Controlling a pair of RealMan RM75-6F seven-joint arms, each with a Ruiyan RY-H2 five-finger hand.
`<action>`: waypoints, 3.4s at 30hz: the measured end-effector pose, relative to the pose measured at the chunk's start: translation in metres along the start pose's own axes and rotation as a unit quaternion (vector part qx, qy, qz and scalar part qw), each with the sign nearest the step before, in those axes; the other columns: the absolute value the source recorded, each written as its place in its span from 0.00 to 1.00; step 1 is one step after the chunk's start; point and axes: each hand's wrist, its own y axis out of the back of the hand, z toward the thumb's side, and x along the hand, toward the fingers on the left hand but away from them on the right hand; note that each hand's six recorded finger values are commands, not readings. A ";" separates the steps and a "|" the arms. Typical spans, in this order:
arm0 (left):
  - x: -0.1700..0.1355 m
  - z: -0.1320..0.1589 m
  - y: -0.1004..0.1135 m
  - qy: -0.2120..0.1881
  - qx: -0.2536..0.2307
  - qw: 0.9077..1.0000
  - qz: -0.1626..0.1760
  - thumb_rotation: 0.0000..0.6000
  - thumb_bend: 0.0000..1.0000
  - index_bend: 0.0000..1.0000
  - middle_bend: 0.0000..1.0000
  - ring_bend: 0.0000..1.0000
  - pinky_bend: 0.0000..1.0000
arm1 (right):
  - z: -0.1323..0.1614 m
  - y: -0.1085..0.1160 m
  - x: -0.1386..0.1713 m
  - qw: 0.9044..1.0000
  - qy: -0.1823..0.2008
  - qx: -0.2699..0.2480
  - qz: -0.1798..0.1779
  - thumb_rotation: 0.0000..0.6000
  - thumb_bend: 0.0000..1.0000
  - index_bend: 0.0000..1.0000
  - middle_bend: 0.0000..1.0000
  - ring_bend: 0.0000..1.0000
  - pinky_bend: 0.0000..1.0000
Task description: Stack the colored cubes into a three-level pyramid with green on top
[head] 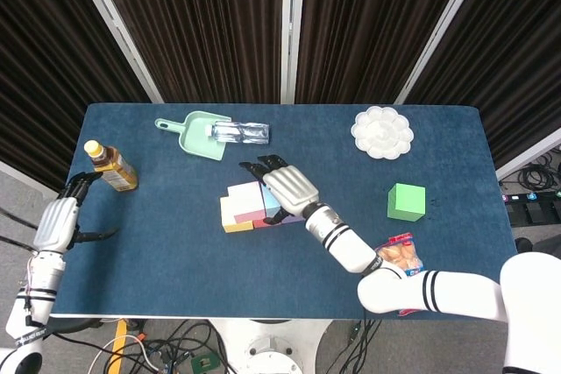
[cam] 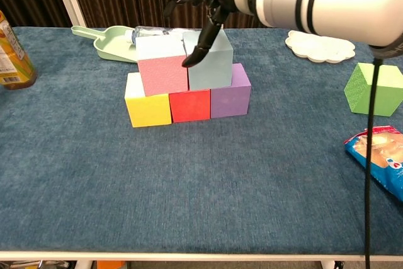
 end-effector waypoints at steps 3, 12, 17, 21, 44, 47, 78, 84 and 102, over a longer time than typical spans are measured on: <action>-0.001 -0.002 0.001 0.001 0.000 1.000 0.001 1.00 0.04 0.11 0.09 0.03 0.14 | 0.004 -0.002 -0.005 1.000 0.000 -0.004 -0.002 1.00 0.01 0.00 0.18 0.00 0.00; -0.002 -0.002 -0.001 0.002 0.002 1.000 -0.003 1.00 0.04 0.11 0.09 0.03 0.14 | 0.009 -0.001 -0.010 1.000 -0.001 -0.008 -0.016 1.00 0.01 0.00 0.19 0.00 0.00; -0.001 0.002 -0.005 -0.003 0.001 1.000 -0.007 1.00 0.04 0.11 0.10 0.03 0.14 | 0.009 -0.001 -0.010 1.000 -0.003 -0.015 -0.018 1.00 0.01 0.00 0.21 0.00 0.00; -0.002 0.001 -0.007 -0.001 0.001 1.000 -0.010 1.00 0.04 0.11 0.09 0.03 0.14 | 0.012 -0.007 -0.016 1.000 -0.002 -0.023 -0.005 1.00 0.02 0.00 0.26 0.00 0.00; -0.001 -0.005 -0.008 0.004 0.000 1.000 -0.012 1.00 0.04 0.11 0.09 0.03 0.14 | 0.017 -0.016 -0.028 1.000 -0.006 -0.017 -0.011 1.00 0.09 0.00 0.40 0.00 0.00; -0.001 -0.005 -0.008 0.005 -0.001 1.000 -0.013 1.00 0.04 0.11 0.09 0.03 0.14 | 0.017 -0.015 -0.029 1.000 -0.007 -0.018 -0.015 1.00 0.09 0.00 0.40 0.00 0.00; 0.001 -0.005 -0.011 0.008 -0.005 1.000 -0.021 1.00 0.04 0.11 0.09 0.03 0.14 | 0.015 -0.012 -0.029 1.000 -0.011 -0.023 -0.015 1.00 0.10 0.00 0.42 0.01 0.00; 0.001 -0.005 -0.012 0.008 -0.004 1.000 -0.022 1.00 0.04 0.11 0.09 0.03 0.14 | 0.013 -0.012 -0.028 1.000 -0.013 -0.019 -0.014 1.00 0.10 0.00 0.42 0.01 0.00; 0.001 -0.005 -0.012 0.012 -0.003 1.000 -0.023 1.00 0.04 0.11 0.09 0.03 0.14 | 0.011 -0.013 -0.025 1.000 -0.015 -0.015 -0.007 1.00 0.10 0.00 0.43 0.01 0.00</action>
